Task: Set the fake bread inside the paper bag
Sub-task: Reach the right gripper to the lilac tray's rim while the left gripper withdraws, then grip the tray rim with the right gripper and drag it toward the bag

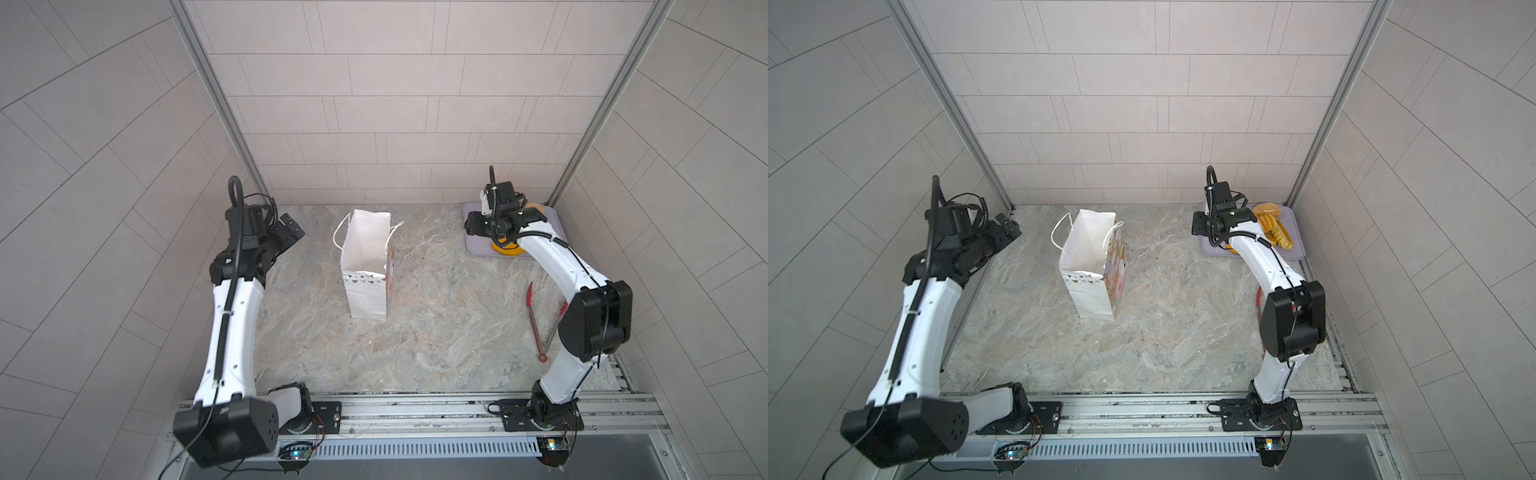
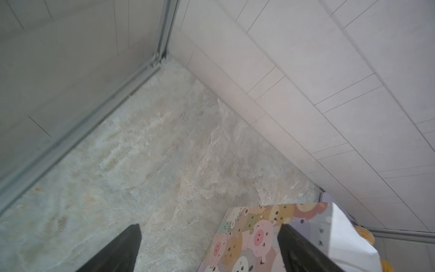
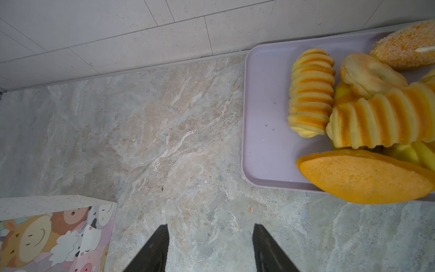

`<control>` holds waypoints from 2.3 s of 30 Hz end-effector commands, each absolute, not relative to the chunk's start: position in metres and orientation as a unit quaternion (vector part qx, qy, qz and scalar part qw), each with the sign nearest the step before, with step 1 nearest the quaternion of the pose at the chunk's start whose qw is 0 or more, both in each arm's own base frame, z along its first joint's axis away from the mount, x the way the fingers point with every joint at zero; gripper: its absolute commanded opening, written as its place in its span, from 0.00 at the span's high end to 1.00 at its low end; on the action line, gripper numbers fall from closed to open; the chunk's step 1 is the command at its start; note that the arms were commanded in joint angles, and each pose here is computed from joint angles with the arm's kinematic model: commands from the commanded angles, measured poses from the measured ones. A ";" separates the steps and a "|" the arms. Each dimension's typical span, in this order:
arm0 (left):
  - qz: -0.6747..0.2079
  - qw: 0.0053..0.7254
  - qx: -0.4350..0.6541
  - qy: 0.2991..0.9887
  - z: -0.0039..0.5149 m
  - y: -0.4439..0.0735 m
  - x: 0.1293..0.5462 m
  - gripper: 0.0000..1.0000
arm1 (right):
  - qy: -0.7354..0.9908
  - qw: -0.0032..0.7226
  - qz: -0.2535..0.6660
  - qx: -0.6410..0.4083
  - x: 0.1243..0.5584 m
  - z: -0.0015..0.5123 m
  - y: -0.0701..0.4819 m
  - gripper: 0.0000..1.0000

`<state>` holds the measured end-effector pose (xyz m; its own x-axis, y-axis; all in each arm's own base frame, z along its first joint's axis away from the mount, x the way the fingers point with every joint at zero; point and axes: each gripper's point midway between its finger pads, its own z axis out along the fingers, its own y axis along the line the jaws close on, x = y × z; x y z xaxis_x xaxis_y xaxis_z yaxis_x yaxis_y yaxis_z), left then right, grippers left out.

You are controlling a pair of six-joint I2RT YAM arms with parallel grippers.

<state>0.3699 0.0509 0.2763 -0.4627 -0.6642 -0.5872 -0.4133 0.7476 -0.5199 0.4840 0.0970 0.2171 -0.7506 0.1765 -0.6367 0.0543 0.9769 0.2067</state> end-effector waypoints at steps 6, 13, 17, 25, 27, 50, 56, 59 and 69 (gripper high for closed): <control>-0.244 0.376 -0.340 0.827 0.232 0.045 0.392 0.04 | 0.955 0.288 0.035 0.066 0.516 0.169 0.091 0.52; -0.262 0.355 -0.337 0.832 0.205 0.036 0.387 0.04 | 0.964 0.255 0.009 0.068 0.540 0.127 0.089 0.55; -0.263 0.341 -0.335 0.838 0.192 0.033 0.382 0.05 | 0.969 0.235 -0.001 0.073 0.545 0.107 0.084 0.56; -0.286 0.325 -0.326 0.840 0.185 0.023 0.377 0.07 | 0.973 0.212 -0.002 0.088 0.551 0.078 0.074 0.57; -0.289 0.323 -0.326 0.840 0.184 0.021 0.376 0.07 | 0.974 0.206 -0.001 0.091 0.552 0.071 0.072 0.59; -0.310 0.315 -0.331 0.834 0.182 0.014 0.373 0.12 | 0.985 0.141 0.001 0.101 0.535 0.032 0.082 0.99; -0.312 0.315 -0.329 0.834 0.183 0.012 0.369 0.12 | 0.986 0.137 0.008 0.096 0.516 0.030 0.102 1.00; -0.314 0.314 -0.328 0.834 0.184 0.011 0.367 0.12 | 0.986 0.137 0.017 0.093 0.504 0.030 0.115 1.00; -0.314 0.314 -0.321 0.836 0.187 0.008 0.357 0.12 | 0.987 0.125 0.048 0.090 0.434 0.019 0.162 1.00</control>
